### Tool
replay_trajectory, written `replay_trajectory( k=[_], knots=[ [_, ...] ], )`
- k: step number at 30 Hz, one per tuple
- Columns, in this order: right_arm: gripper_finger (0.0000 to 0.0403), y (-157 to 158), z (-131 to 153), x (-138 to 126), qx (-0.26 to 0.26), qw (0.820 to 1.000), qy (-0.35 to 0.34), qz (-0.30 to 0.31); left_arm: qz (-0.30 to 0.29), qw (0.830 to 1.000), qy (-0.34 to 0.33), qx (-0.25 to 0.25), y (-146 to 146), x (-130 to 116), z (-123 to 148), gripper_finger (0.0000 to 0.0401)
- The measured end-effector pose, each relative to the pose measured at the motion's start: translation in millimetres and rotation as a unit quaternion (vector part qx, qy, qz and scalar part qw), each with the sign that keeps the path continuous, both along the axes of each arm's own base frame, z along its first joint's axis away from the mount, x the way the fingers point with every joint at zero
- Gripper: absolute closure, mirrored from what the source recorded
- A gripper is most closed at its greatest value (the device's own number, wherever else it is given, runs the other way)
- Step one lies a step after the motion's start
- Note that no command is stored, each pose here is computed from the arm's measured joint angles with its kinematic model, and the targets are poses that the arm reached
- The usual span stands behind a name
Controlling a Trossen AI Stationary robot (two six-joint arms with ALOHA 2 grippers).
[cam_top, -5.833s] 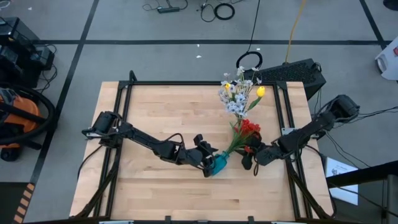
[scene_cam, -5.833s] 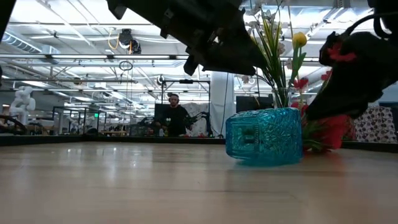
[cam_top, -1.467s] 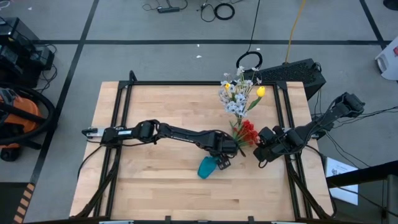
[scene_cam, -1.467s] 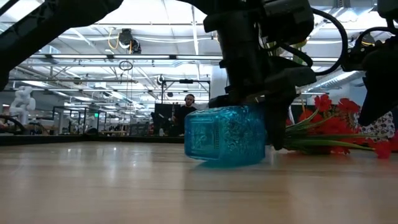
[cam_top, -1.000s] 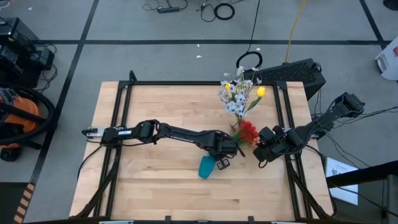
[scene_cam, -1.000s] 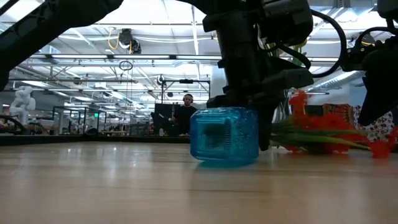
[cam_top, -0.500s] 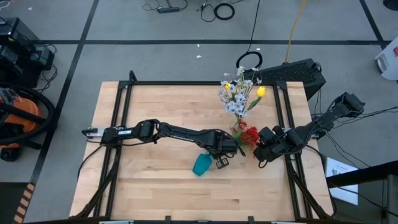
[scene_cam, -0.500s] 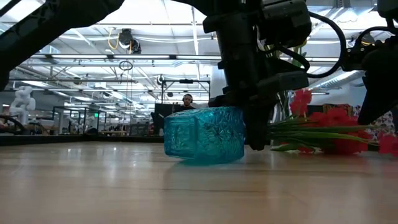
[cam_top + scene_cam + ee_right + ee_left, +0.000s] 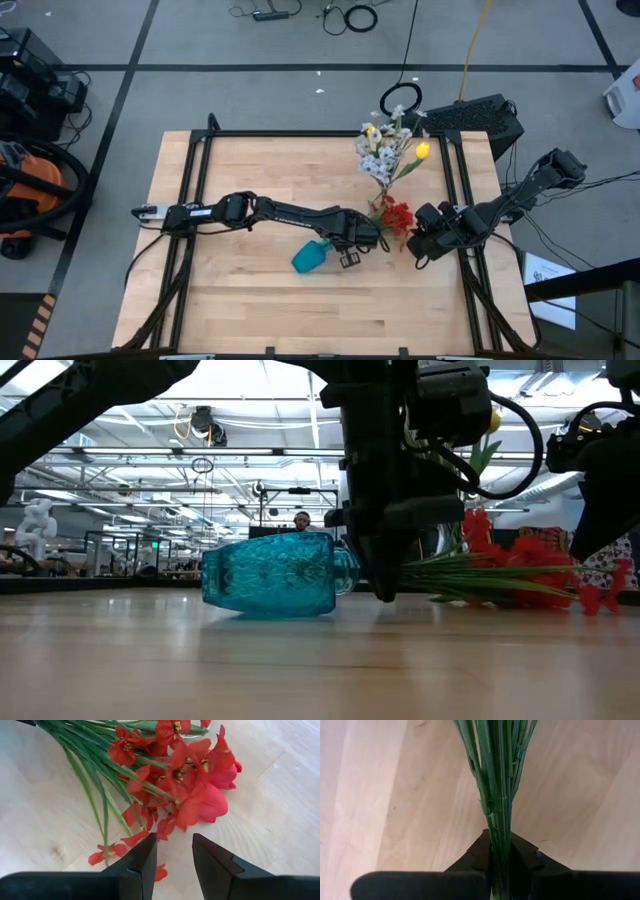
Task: Sort flowers into vase by color
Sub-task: Adjust the blue vase on the table
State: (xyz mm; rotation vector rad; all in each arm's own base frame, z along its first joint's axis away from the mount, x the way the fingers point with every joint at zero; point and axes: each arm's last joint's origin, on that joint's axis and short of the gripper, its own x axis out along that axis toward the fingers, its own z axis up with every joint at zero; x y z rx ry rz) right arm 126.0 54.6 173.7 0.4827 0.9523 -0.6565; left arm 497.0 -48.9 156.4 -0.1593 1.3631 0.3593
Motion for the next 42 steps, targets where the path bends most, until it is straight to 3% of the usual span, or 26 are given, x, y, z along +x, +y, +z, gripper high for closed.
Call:
replay_trajectory(
  k=[14, 24, 42],
  knots=[
    [0.0287, 0.1, -0.1, 0.0, 0.002, 1.000, 0.001, 0.000, -0.009, 1.000, -0.010, -0.009, -9.1, 0.5, 2.0, 0.0356],
    [0.0287, 0.2, -0.1, -0.1, 0.006, 1.000, 0.002, -0.001, -0.040, 0.998, -0.046, 0.021, -30.1, -7.5, 35.5, 0.0359],
    [0.0287, 0.5, 0.2, 0.6, 0.007, 1.000, -0.003, -0.001, -0.034, 0.998, -0.055, 0.025, -26.5, -5.3, 30.7, 0.0348]
  ],
)
